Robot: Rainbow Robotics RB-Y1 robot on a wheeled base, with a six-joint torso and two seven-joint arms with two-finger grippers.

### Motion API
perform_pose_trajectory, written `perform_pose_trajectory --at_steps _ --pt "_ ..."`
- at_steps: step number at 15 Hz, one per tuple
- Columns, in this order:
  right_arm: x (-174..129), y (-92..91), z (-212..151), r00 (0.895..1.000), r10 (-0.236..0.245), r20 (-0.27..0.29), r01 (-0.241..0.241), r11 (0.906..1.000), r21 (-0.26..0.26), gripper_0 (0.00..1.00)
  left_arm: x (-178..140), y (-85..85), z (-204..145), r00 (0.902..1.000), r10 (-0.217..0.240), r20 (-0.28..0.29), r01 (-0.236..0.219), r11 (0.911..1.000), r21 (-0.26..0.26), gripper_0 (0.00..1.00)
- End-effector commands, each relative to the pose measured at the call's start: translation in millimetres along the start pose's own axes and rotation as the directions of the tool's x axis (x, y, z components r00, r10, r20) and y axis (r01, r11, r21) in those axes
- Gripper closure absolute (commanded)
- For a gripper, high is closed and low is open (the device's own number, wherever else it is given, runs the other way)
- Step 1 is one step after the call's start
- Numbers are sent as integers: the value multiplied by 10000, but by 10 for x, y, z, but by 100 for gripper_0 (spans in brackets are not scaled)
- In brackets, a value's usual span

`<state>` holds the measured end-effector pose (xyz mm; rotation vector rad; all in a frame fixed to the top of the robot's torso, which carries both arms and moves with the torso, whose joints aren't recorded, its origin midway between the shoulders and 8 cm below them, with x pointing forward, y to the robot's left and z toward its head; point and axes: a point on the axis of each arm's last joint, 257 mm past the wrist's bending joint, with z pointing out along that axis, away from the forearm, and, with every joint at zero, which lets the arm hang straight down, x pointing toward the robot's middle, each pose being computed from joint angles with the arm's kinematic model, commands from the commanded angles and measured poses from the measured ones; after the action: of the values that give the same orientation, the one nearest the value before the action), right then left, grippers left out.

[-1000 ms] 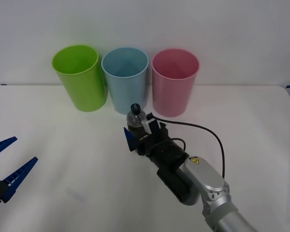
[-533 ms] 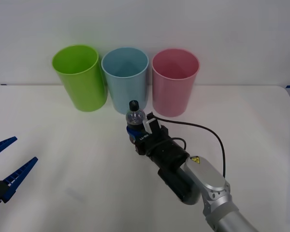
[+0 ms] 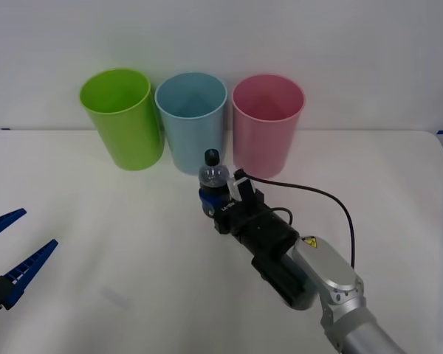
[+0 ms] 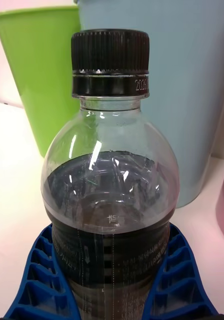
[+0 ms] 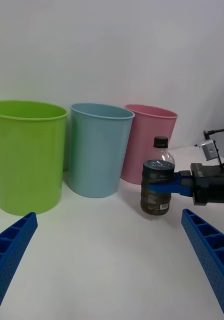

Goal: Grasp the object on the table and drop it into the matching bin: aluminum can to the light blue bin, PET bottle to the pink bin.

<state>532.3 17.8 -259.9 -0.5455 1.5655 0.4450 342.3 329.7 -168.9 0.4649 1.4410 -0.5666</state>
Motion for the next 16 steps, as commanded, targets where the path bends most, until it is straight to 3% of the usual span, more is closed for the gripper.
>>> perform_pose_trajectory --at_steps 1,5,7,11,16 --pt "-114 -97 -254 9994 -19 337 16 10000 82 100 0 0 0 10000 0 0 0 10000 0 0" --pt "-308 -164 -657 9966 149 807 -154 9999 49 100 0 0 0 10000 0 0 0 10000 0 0" --pt "-501 -137 -838 9912 653 1155 -633 9978 -203 100 0 0 0 10000 0 0 0 10000 0 0" --pt "-896 -123 -1180 9775 1225 1717 -1139 9917 -593 100 0 0 0 10000 0 0 0 10000 0 0" --pt "-1459 -305 -1416 9629 1216 2409 -1035 9909 -863 100 0 0 0 10000 0 0 0 10000 0 0"
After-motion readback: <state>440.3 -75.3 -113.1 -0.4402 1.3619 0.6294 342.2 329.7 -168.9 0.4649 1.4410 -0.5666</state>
